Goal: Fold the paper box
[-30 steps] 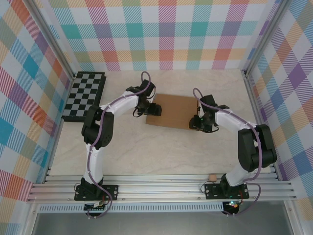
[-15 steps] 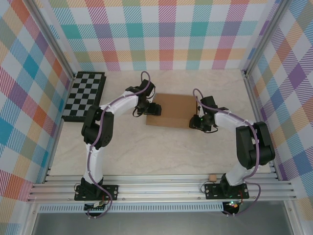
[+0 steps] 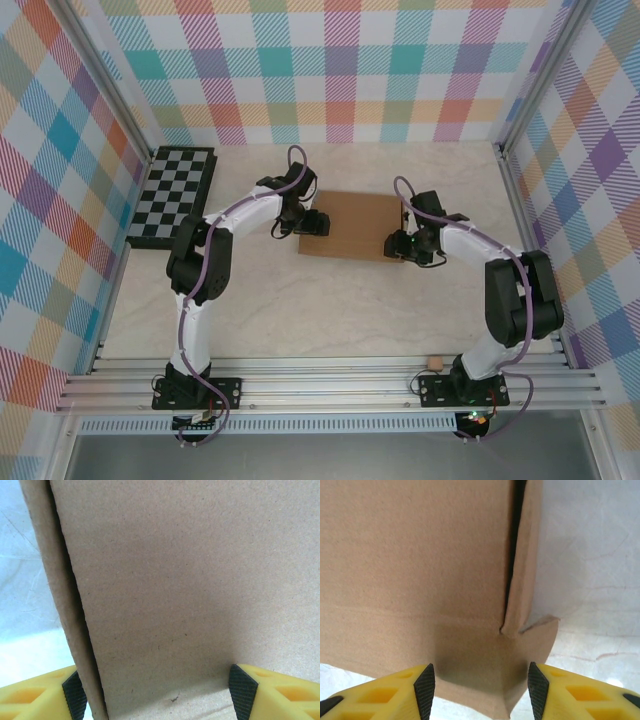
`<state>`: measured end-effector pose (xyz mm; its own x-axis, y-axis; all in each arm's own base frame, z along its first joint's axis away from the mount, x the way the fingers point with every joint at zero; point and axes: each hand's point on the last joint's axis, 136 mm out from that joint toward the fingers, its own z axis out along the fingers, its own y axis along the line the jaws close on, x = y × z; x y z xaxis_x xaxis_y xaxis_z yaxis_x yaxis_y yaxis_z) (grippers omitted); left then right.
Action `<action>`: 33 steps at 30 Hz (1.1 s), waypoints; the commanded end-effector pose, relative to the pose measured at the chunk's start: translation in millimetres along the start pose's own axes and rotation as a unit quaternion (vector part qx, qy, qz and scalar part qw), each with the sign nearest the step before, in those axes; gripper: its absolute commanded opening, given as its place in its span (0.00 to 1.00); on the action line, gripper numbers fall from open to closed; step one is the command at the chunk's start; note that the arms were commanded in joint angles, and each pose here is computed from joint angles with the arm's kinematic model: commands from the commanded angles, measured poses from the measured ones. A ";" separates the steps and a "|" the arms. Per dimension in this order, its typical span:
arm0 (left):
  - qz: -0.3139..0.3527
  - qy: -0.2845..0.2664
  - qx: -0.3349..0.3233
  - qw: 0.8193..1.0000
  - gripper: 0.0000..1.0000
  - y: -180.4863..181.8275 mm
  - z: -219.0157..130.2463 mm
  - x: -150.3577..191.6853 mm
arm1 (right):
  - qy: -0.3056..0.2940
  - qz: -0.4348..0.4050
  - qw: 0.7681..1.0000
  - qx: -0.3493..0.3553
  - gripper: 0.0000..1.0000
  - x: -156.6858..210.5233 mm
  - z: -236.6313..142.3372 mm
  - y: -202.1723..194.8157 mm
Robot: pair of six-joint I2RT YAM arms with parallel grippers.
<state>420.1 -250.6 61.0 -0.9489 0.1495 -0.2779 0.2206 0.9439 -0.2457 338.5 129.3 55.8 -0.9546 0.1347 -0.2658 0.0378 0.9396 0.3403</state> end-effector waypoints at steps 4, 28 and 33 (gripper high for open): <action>-0.008 0.064 -0.050 0.997 0.75 29.9 22.0 29.2 | -0.008 -0.006 1.000 -0.023 0.54 -17.9 12.6 7.9; -0.013 0.067 -0.045 0.997 0.75 29.3 24.9 31.8 | 0.021 0.028 0.998 -0.050 0.48 -18.4 -26.5 30.0; -0.013 0.067 -0.046 0.997 0.75 29.8 25.7 32.7 | 0.037 0.011 0.999 -0.013 0.48 -14.9 -18.6 16.3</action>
<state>423.5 -246.2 61.5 -0.9493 0.1406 -0.2810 0.2110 0.9479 -0.2385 349.2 141.4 86.5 -0.9646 0.1723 -0.1996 0.0765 0.9073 0.4135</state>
